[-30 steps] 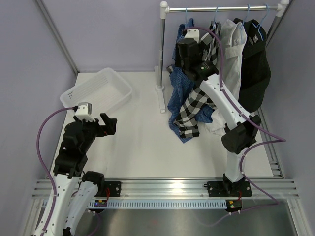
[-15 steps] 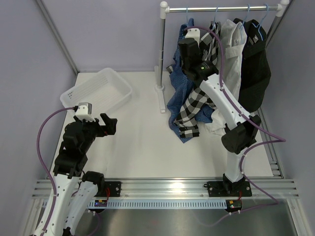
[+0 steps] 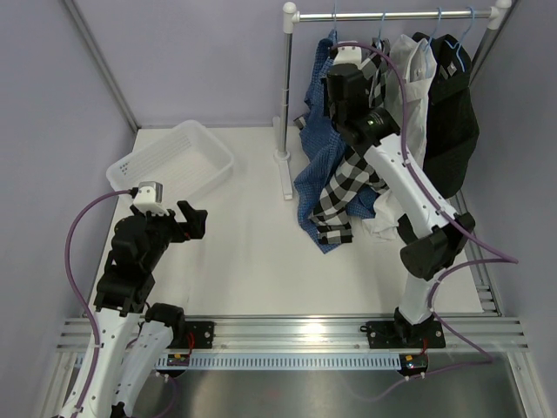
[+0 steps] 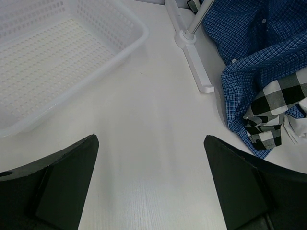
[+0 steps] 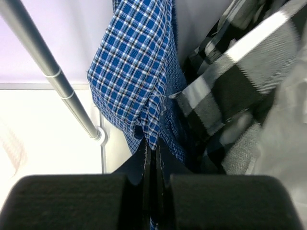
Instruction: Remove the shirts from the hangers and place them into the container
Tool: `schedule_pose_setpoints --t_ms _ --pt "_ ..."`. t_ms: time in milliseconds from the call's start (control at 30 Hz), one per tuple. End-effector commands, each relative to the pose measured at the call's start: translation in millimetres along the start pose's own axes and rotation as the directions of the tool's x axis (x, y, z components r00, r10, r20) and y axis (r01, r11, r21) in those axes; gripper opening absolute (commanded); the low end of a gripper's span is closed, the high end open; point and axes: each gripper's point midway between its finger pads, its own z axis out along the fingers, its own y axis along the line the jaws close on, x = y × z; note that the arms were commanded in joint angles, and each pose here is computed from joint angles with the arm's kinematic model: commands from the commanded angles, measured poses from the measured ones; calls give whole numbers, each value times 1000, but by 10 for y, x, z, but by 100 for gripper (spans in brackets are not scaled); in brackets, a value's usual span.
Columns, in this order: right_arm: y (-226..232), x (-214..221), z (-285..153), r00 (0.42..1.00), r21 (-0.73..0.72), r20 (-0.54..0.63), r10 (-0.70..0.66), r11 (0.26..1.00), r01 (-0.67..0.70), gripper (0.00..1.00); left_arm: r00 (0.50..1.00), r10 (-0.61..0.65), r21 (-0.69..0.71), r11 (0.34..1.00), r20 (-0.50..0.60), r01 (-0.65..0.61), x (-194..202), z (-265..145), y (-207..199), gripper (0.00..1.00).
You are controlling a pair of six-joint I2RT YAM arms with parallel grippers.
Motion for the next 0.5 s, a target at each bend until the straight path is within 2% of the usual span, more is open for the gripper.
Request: schedule_pose_setpoints --t_ms 0,200,367,467 --pt "-278 -962 -637 958 -71 258 122 992 -107 0 999 -1 41 999 54 -2 -117 -2 -84 99" --pt "-364 -1027 -946 951 -123 272 145 986 -115 0 999 -1 40 999 52 -1 -115 1 -82 99" --pt "-309 -668 -1080 970 -201 199 138 975 -98 0 999 -1 41 999 51 -1 -108 3 -82 99" --pt "-332 -517 -1315 978 -263 166 127 961 -80 0 999 -3 41 999 49 0 -108 4 -83 99"
